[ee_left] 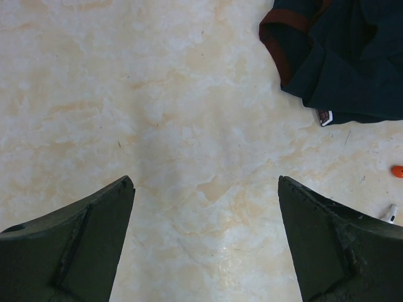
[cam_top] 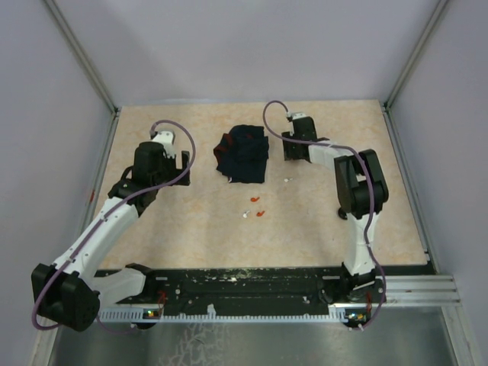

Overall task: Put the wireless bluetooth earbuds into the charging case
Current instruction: Pick up the charging case at the center of the board.

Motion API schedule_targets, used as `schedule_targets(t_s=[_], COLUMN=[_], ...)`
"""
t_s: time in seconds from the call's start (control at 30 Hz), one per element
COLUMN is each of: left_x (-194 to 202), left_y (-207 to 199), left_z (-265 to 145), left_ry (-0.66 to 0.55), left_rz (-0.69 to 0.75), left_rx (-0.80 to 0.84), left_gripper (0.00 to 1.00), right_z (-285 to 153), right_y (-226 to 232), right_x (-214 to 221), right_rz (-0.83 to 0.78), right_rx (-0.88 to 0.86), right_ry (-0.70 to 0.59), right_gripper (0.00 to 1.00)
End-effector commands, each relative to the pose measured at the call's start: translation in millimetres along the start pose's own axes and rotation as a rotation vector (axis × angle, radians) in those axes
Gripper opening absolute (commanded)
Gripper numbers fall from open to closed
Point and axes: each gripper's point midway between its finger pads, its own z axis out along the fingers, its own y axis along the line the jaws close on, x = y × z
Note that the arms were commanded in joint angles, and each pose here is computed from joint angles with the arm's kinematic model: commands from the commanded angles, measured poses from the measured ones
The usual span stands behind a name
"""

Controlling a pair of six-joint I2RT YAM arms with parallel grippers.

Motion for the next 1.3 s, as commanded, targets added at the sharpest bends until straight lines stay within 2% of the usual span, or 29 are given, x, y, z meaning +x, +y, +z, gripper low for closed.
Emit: schedule_targets(t_s=[0.0, 0.23, 0.8, 1.1, 1.27], left_x=[-7, -22, -73, -84, -84], left_y=[-7, -33, -116, -144, -155], left_z=[-3, -13, -59, -74, -77], left_ry=[-0.023, -0.046, -0.122, -0.102, -0.096], left_rz=[-0.026, -0.102, -0.322, -0.407, -0.427], left_rx=[0.043, 0.182, 0.679, 0.856, 0.905], left_gripper=[1.00, 1.00, 1.00, 0.98, 0.92], right_z=[-30, -78, -227, -265, -277], right_y=[15, 42, 137, 175, 192], right_x=[-17, -31, -52, -47, -44], right_rz=[-0.027, -0.047, -0.177, -0.252, -0.290], right_rx=[-0.022, -0.066, -0.313, -0.419, -0.478], right_ry=[-0.067, -0.173, -0.530, -0.667, -0.715], right_gripper=[0.42, 0.42, 0.42, 0.42, 0.42])
